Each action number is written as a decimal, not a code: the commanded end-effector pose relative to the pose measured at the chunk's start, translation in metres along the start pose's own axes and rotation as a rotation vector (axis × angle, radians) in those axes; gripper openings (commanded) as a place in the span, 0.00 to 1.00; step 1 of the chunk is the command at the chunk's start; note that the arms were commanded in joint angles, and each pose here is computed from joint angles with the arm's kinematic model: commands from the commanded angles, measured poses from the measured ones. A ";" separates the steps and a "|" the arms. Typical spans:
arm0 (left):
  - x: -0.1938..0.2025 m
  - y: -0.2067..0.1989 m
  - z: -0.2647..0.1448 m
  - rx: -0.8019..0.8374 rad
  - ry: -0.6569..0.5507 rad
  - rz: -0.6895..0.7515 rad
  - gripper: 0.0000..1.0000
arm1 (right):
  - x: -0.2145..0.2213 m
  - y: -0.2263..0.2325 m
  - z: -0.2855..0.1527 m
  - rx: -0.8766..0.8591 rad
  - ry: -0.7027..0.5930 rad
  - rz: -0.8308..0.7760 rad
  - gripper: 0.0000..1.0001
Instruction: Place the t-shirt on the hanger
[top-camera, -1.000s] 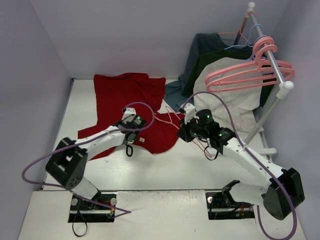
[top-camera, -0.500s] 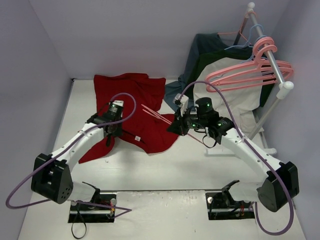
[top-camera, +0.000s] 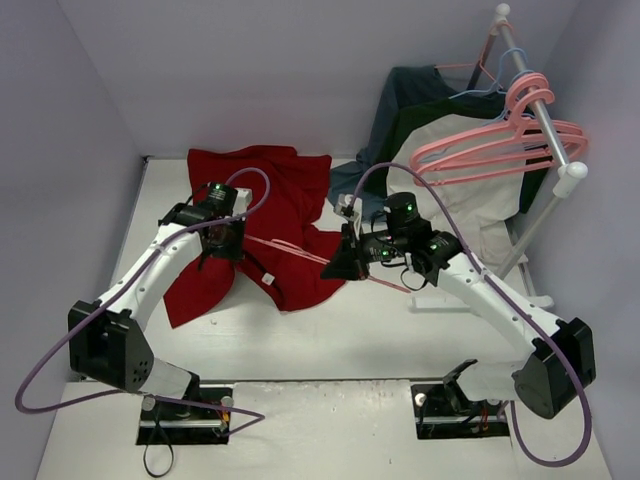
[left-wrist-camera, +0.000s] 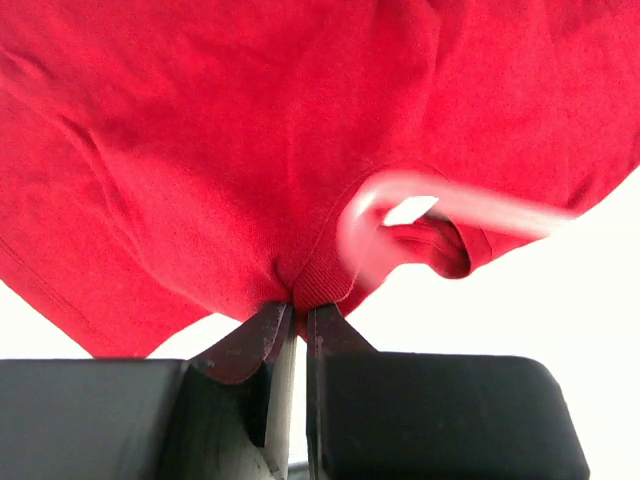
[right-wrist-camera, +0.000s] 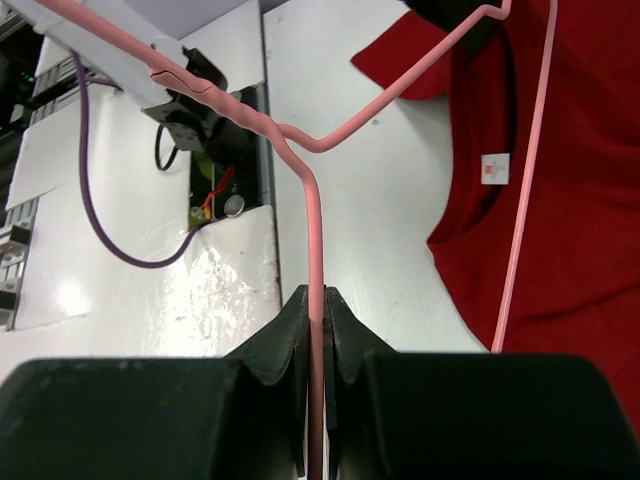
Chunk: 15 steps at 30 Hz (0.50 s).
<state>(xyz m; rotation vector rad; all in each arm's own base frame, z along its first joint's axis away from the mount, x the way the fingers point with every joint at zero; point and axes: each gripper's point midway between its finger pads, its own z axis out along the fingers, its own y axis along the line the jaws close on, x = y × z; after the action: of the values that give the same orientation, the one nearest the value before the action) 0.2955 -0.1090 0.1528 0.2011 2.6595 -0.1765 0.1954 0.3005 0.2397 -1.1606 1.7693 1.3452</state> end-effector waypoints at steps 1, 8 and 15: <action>-0.006 0.000 -0.016 -0.004 0.034 -0.020 0.00 | -0.017 0.021 0.013 -0.102 -0.017 -0.061 0.00; -0.004 0.012 -0.013 -0.064 0.084 -0.053 0.00 | -0.005 0.017 0.019 -0.084 0.007 -0.038 0.00; -0.001 0.037 -0.008 -0.122 0.118 -0.121 0.00 | 0.008 0.017 0.018 -0.080 0.024 -0.009 0.00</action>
<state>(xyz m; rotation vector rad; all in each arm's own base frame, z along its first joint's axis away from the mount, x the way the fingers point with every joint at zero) 0.2922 -0.0870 0.1467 0.0967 2.8034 -0.0920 0.1781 0.3155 0.2192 -1.2180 1.8222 1.4054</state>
